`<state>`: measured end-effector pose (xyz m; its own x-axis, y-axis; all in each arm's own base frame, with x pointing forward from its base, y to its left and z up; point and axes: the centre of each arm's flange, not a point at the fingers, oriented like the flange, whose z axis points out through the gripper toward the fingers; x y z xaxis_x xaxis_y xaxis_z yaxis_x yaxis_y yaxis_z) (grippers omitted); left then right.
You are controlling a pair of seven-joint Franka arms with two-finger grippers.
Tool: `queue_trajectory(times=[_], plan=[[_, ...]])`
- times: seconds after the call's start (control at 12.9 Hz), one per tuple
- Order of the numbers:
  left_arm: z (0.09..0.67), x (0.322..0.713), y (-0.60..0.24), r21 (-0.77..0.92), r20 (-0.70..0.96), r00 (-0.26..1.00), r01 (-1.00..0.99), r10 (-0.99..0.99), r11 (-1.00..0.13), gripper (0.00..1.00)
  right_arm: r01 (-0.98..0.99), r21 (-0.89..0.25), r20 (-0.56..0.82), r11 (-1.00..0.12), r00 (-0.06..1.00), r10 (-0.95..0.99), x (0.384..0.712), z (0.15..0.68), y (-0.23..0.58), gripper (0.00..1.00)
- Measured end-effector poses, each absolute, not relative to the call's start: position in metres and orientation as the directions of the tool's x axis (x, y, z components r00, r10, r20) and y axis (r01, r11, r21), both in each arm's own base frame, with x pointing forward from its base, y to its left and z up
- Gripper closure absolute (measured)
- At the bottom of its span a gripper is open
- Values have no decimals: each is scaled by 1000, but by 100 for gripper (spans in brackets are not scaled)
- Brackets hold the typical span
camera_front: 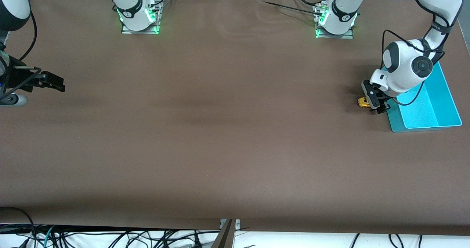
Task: Wind and store yellow beetle car
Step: 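Close the left gripper on the yellow car and lift it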
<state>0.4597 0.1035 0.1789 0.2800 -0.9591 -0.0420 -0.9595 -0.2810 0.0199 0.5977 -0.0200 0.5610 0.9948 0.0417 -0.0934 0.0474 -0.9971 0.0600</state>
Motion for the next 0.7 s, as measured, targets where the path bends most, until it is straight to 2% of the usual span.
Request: queue_trajectory(times=[0.23, 0.7], plan=[[192, 466, 105, -15, -40, 277, -961, -960, -276, 54, 48, 60, -92, -997, 995, 42, 598, 561, -20, 0], [219, 481, 83, -47, -19, 272, -961, -962, -271, 56, 48, 60, -89, -997, 995, 43, 598, 561, -20, 0]])
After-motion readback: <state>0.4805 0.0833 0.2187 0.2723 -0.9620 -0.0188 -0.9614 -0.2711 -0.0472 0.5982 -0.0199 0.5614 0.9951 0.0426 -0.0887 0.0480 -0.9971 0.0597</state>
